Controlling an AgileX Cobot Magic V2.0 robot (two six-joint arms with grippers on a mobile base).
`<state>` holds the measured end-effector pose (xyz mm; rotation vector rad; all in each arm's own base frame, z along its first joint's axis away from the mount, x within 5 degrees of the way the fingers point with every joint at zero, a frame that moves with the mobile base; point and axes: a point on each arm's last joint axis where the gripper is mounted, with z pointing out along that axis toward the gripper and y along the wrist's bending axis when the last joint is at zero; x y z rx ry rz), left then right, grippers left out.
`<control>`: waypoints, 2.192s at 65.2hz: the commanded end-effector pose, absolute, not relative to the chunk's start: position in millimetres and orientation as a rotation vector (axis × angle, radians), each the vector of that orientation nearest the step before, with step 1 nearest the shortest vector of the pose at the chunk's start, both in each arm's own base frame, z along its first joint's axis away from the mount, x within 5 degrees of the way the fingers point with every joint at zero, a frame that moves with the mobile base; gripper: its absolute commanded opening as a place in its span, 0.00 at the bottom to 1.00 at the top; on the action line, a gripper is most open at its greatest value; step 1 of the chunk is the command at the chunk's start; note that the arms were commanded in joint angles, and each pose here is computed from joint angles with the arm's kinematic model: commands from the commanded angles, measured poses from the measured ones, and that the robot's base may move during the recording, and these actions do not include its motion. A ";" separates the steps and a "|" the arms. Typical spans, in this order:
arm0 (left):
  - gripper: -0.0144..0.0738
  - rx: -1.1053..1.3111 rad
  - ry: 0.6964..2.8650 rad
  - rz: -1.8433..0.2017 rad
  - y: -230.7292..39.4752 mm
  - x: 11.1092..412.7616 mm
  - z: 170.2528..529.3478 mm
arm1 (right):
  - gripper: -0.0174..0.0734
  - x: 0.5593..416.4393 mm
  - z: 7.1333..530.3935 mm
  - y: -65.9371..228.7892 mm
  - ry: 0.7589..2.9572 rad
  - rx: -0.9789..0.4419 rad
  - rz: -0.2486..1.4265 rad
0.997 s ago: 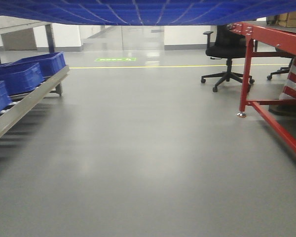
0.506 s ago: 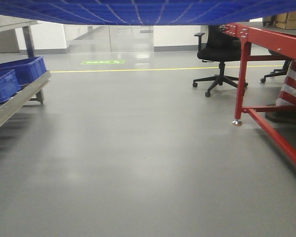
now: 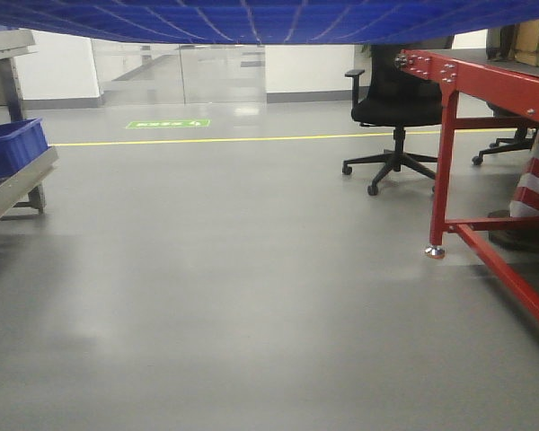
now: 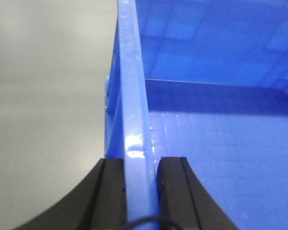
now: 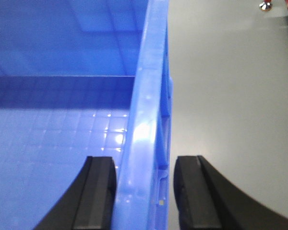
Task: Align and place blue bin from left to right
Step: 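Drive the base across the floor carrying the blue bin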
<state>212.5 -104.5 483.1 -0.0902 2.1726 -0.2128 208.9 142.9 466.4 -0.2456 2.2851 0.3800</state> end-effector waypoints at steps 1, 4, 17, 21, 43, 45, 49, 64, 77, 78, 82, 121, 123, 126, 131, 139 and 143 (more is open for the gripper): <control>0.04 -0.071 2.068 -0.224 -100.2 207.7 498.9 | 0.10 212.2 478.9 136.2 2.187 -0.205 0.353; 0.04 -0.071 2.068 -0.224 -100.2 207.7 498.9 | 0.10 212.2 478.9 136.2 2.187 -0.205 0.353; 0.04 -0.071 2.068 -0.224 -100.2 207.7 498.9 | 0.10 212.2 478.9 136.2 2.187 -0.205 0.353; 0.04 -0.071 2.068 -0.224 -100.2 207.7 498.9 | 0.10 212.2 478.9 136.2 2.187 -0.205 0.353; 0.04 -0.071 2.067 -0.222 -100.0 207.8 499.0 | 0.10 212.2 478.9 136.2 2.187 -0.205 0.353; 0.04 -0.071 2.067 -0.222 -100.0 207.8 499.0 | 0.10 212.2 478.9 136.2 2.187 -0.205 0.353; 0.04 -0.071 2.067 -0.222 -100.0 207.8 499.0 | 0.10 212.2 478.9 136.2 2.187 -0.205 0.353; 0.04 -0.071 2.066 -0.220 -99.9 207.8 499.1 | 0.10 212.2 478.9 136.2 2.187 -0.205 0.353; 0.04 -0.071 2.065 -0.217 -99.7 207.9 499.1 | 0.10 212.2 479.0 136.3 2.185 -0.205 0.354; 0.04 -0.071 2.065 -0.217 -99.7 207.9 499.1 | 0.10 212.2 479.0 136.3 2.185 -0.205 0.354; 0.04 -0.071 2.065 -0.217 -99.7 207.9 499.1 | 0.10 212.2 479.0 136.3 2.185 -0.205 0.354; 0.04 -0.070 2.062 -0.215 -99.6 208.0 499.4 | 0.10 212.3 479.1 136.3 2.183 -0.206 0.354; 0.04 -0.070 2.062 -0.215 -99.6 208.0 499.4 | 0.10 212.3 479.1 136.3 2.183 -0.206 0.354; 0.04 -0.070 2.062 -0.215 -99.6 208.0 499.4 | 0.10 212.3 479.1 136.3 2.183 -0.206 0.354; 0.04 -0.070 2.062 -0.215 -99.6 208.0 499.4 | 0.10 212.4 479.4 136.5 2.180 -0.206 0.356; 0.04 -0.070 2.060 -0.209 -99.2 208.2 499.5 | 0.10 212.4 479.4 136.5 2.180 -0.206 0.356; 0.04 -0.070 2.060 -0.209 -99.2 208.2 499.5 | 0.10 212.4 479.4 136.5 2.180 -0.206 0.356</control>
